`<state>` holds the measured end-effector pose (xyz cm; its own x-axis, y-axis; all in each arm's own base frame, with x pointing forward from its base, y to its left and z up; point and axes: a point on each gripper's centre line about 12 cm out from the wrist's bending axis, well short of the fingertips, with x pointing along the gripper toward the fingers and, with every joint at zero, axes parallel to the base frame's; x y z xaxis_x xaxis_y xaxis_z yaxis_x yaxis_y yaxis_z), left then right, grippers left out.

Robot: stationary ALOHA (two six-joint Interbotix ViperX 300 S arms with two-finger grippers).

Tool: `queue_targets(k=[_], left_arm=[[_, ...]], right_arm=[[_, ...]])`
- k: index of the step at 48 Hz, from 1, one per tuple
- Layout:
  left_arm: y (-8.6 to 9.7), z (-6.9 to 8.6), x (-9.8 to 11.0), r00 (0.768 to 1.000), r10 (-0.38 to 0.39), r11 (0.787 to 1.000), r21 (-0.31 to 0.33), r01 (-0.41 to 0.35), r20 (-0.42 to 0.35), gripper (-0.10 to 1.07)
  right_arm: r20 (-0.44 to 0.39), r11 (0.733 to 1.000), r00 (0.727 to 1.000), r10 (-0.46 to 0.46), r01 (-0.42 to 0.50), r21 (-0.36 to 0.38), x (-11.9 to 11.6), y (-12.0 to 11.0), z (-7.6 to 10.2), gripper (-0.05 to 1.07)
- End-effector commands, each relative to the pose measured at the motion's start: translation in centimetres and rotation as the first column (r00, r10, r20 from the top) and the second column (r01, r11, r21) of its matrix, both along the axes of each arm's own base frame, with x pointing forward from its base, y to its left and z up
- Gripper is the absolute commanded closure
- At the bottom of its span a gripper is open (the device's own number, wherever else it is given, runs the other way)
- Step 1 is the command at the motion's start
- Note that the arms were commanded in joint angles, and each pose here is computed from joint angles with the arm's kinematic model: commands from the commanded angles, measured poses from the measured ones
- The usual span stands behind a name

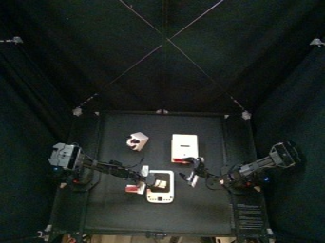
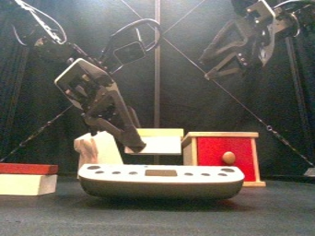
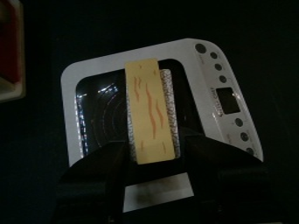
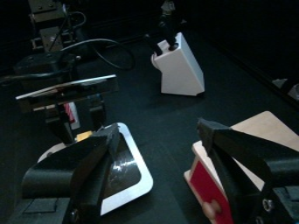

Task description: Grab egg sushi

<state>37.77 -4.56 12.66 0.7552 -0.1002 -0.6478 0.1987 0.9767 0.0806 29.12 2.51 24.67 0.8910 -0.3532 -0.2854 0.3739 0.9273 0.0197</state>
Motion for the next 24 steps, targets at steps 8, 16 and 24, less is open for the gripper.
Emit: queue_targets(k=[8,16,24], left_arm=[[0.06,1.15,0.42,0.999,0.001,1.000,-0.002,-0.001,0.035,0.33],[0.06,1.15,0.42,0.999,0.001,1.000,-0.002,-0.001,0.035,0.33],[0.06,1.09,0.42,0.999,0.000,1.000,-0.001,0.000,0.034,0.33]], right_arm=[[0.025,1.000,1.000,-0.002,0.002,0.006,-0.11,-0.07,0.77,0.02],[0.025,1.000,1.000,-0.002,0.002,0.006,-0.11,-0.07,0.77,0.02],[0.025,1.000,1.000,-0.002,0.002,0.006,-0.11,-0.07,0.77,0.02]])
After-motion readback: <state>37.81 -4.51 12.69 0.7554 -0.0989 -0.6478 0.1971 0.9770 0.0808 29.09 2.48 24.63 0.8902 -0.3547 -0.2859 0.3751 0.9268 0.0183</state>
